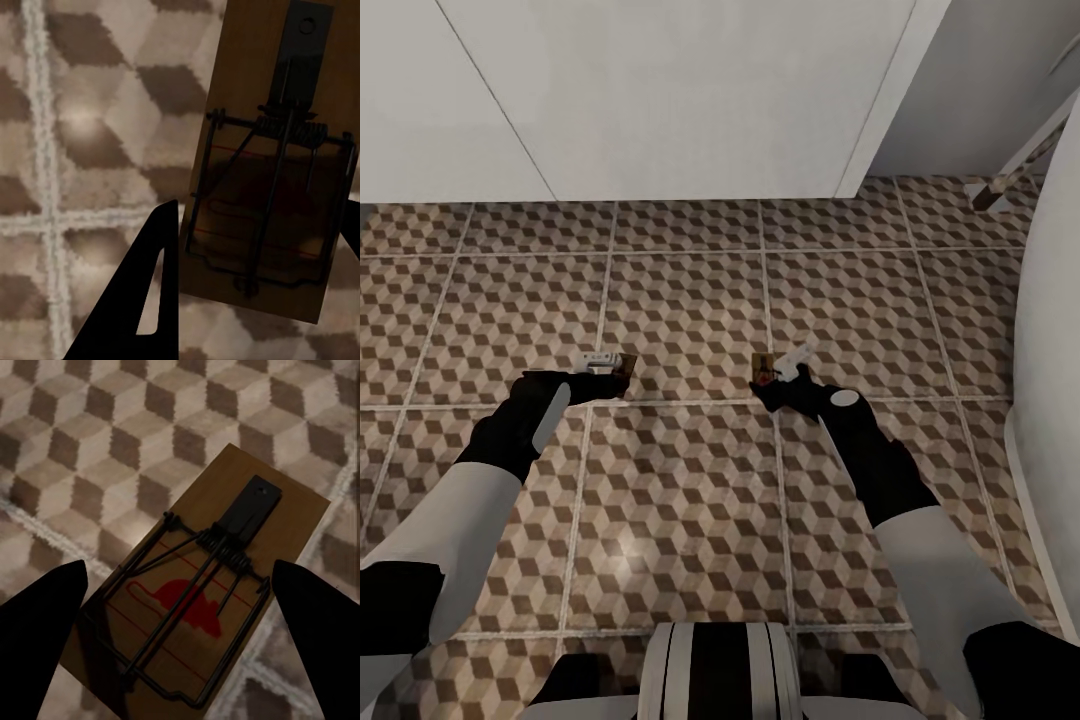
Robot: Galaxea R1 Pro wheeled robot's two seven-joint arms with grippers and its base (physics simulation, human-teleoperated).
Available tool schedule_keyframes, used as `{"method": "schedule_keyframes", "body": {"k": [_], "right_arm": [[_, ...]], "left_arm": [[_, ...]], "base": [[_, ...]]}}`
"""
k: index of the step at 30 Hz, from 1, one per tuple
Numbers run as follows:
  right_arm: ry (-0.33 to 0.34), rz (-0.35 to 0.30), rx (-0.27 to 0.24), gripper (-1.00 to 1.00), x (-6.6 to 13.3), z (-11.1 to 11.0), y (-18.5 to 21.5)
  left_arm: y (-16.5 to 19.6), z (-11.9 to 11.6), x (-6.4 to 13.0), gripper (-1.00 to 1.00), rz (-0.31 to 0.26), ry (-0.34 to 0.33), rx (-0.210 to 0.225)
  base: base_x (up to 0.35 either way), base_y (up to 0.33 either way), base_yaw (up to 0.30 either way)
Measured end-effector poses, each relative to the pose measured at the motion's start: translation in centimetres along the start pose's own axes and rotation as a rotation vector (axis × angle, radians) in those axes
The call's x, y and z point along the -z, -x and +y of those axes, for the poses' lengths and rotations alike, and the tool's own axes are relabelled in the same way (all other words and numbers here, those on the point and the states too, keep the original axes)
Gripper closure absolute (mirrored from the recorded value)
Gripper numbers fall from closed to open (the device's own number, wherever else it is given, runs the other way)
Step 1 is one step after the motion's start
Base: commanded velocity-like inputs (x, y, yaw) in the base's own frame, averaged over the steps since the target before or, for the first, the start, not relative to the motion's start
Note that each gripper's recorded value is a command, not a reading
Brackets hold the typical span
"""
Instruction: Take the four mousetraps from the cabinet in the bathroom and place them on the bathroom floor. Make sure all four end up on the same floor surface, and ensure that at least two of them are either under or directly next to the same bathroom sink.
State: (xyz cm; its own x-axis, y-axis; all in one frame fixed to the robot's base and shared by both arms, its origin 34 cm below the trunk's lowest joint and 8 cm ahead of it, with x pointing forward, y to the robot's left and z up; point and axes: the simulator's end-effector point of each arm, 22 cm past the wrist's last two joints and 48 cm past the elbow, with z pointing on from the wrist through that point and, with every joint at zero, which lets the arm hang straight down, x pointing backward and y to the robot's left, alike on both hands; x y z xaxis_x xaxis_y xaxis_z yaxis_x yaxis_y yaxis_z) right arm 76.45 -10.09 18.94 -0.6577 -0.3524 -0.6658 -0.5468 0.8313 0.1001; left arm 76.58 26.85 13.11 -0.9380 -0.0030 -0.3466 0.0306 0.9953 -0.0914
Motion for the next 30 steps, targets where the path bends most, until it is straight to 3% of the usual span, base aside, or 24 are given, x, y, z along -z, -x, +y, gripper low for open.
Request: {"method": "schedule_keyframes", "body": {"k": [30], "right_arm": [[0.024,-0.018,0.004,1.00,0.0,1.0,1.0]], "left_arm": [[-0.2,0.0,-0.1,1.00,0.005,0.001,0.001]], "base": [[0.000,0.000,0.000]]}}
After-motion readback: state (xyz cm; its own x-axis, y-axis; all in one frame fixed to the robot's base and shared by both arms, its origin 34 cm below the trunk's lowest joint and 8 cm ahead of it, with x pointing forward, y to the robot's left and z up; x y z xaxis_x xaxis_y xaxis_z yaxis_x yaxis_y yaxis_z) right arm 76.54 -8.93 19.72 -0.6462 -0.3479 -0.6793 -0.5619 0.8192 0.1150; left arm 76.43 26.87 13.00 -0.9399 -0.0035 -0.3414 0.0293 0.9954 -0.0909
